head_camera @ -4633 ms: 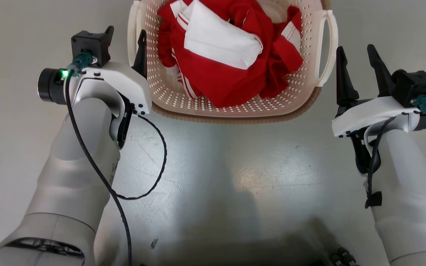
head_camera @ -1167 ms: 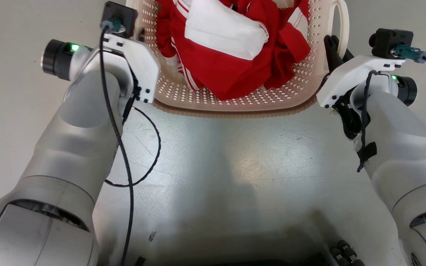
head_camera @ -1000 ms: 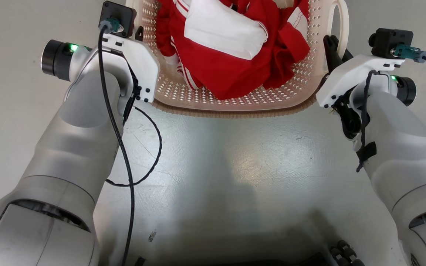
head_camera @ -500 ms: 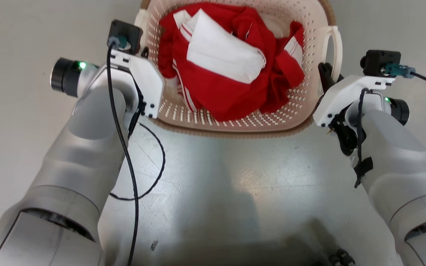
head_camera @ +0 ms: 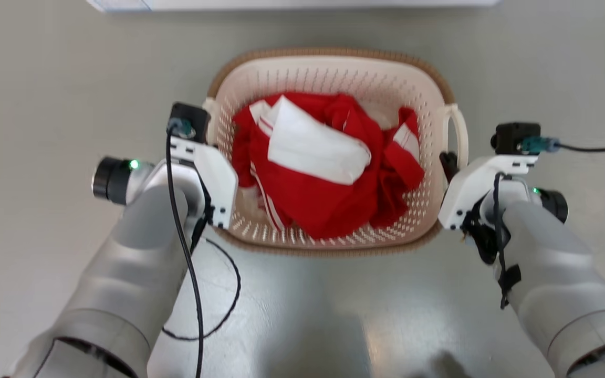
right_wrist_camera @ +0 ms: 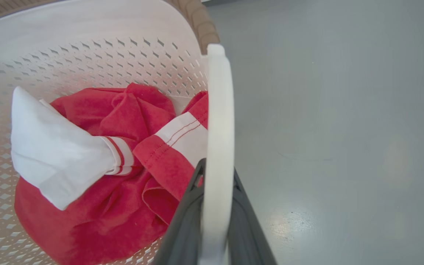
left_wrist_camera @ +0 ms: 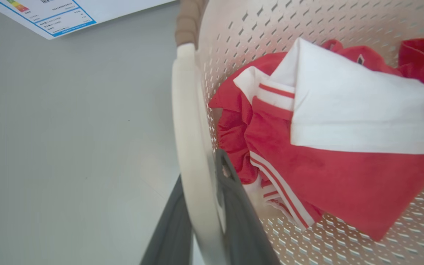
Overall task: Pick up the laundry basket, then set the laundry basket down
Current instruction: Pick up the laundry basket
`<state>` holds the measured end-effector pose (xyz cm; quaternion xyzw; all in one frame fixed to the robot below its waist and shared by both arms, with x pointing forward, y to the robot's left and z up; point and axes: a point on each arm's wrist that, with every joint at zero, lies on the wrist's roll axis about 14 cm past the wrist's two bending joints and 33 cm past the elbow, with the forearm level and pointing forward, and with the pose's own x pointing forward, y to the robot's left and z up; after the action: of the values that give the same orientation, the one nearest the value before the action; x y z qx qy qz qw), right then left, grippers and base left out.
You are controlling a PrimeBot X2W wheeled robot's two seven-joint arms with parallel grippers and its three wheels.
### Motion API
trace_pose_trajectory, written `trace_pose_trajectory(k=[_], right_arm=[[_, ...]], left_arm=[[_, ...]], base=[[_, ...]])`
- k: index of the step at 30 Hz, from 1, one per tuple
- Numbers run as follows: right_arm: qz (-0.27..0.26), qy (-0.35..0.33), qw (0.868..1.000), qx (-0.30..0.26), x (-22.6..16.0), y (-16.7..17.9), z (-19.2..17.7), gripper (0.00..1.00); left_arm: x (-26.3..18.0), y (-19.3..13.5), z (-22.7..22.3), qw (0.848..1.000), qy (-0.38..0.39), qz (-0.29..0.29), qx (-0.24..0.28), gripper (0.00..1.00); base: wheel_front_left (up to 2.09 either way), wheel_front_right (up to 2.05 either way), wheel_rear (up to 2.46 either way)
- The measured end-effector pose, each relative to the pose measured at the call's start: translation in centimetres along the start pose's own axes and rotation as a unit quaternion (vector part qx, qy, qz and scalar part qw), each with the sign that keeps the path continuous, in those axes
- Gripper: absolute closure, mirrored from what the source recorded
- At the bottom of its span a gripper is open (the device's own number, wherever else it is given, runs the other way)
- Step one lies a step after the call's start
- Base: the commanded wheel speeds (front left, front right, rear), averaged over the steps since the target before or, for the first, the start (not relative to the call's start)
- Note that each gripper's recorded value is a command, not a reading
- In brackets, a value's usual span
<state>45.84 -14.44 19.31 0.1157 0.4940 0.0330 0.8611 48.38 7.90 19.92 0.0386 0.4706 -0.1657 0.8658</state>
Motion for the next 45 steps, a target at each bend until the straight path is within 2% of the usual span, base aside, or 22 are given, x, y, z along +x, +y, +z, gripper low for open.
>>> trace_pose_trajectory(k=[13,22,33,45], right_arm=[[0.009,0.010,1.000,-0.015,-6.9,1.6,-1.0,1.00],[0.015,-0.010,1.000,-0.017,-12.5,2.3,-2.0,1.00],[0.020,-0.025,0.999,-0.018,-16.9,2.5,-4.4,1.00],[0.035,-0.059,0.997,-0.021,-19.1,3.5,-3.6,1.00]], left_arm=[[-7.5,-1.3,-1.6,1.000,0.009,0.011,-0.014,1.00],[-12.9,-3.1,-2.5,1.000,-0.004,0.010,-0.014,1.00],[-17.1,-5.3,-4.4,1.000,-0.019,0.004,-0.002,1.00],[-19.2,-6.0,-4.2,0.999,-0.043,0.007,0.005,1.00]], base=[[0.00,0.00,0.00],[0.00,0.00,0.00],[0.00,0.00,0.00],[0.00,0.00,0.00]])
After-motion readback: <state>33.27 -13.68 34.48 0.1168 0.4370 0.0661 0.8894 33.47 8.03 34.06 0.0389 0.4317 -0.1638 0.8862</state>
